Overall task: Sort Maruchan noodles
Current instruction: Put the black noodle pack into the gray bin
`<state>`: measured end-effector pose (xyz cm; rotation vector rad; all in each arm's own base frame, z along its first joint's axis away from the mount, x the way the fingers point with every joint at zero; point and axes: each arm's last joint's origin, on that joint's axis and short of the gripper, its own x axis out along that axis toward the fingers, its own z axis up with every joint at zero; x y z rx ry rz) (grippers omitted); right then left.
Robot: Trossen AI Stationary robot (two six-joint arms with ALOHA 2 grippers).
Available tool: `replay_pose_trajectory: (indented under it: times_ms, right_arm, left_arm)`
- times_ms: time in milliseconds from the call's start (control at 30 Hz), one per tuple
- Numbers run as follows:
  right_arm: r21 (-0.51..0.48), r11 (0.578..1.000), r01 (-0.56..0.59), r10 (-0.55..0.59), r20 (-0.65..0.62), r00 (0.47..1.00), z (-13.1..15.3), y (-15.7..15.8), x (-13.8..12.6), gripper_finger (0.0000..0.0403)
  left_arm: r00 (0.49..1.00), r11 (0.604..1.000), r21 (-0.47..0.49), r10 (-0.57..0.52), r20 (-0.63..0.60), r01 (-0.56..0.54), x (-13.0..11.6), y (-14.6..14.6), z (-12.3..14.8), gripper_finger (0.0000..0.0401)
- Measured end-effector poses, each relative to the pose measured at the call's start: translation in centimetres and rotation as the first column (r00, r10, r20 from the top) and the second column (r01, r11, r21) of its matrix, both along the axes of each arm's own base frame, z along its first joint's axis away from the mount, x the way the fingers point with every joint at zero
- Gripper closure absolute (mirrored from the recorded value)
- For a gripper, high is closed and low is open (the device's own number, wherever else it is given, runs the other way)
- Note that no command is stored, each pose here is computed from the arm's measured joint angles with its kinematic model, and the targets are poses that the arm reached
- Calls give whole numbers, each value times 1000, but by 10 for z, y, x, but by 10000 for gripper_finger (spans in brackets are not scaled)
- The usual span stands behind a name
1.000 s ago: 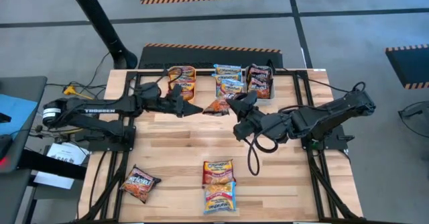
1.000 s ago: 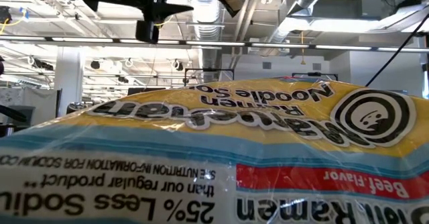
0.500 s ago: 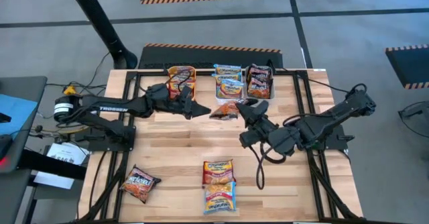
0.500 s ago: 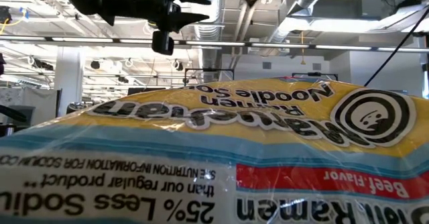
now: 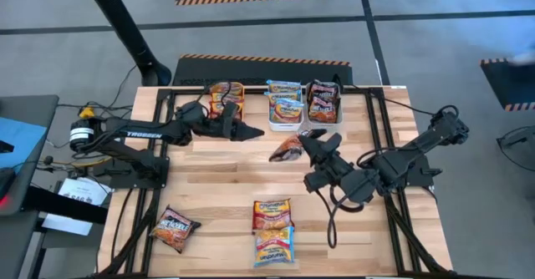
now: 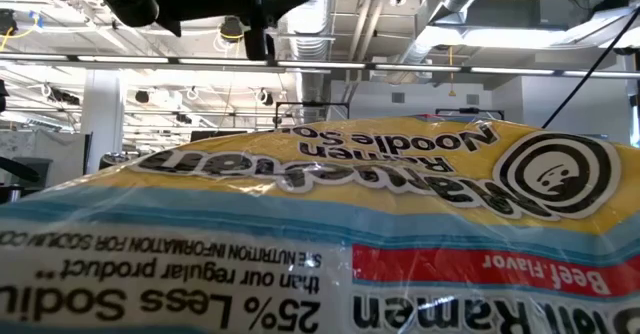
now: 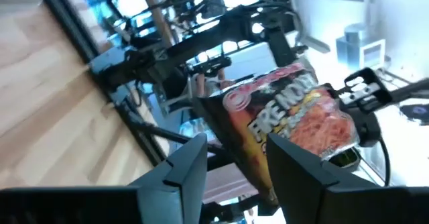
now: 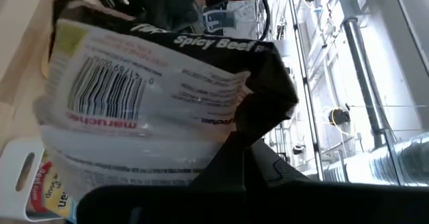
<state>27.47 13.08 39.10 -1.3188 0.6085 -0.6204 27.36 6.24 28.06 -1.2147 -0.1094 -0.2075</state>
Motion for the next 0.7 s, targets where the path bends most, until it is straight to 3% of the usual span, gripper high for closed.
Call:
replay_pose_trajectory:
  times_ms: [233,700]
  right_arm:
    - [0,1000,28,-28,1,1000,0,-8,3,397]
    - [5,997,78,-78,1,997,0,-27,12,398]
  left_arm:
    - [998,985,-169,-44,-55,34,2,-1,-5,237]
    - [999,968,-245,-52,-14,47,3,-6,-1,239]
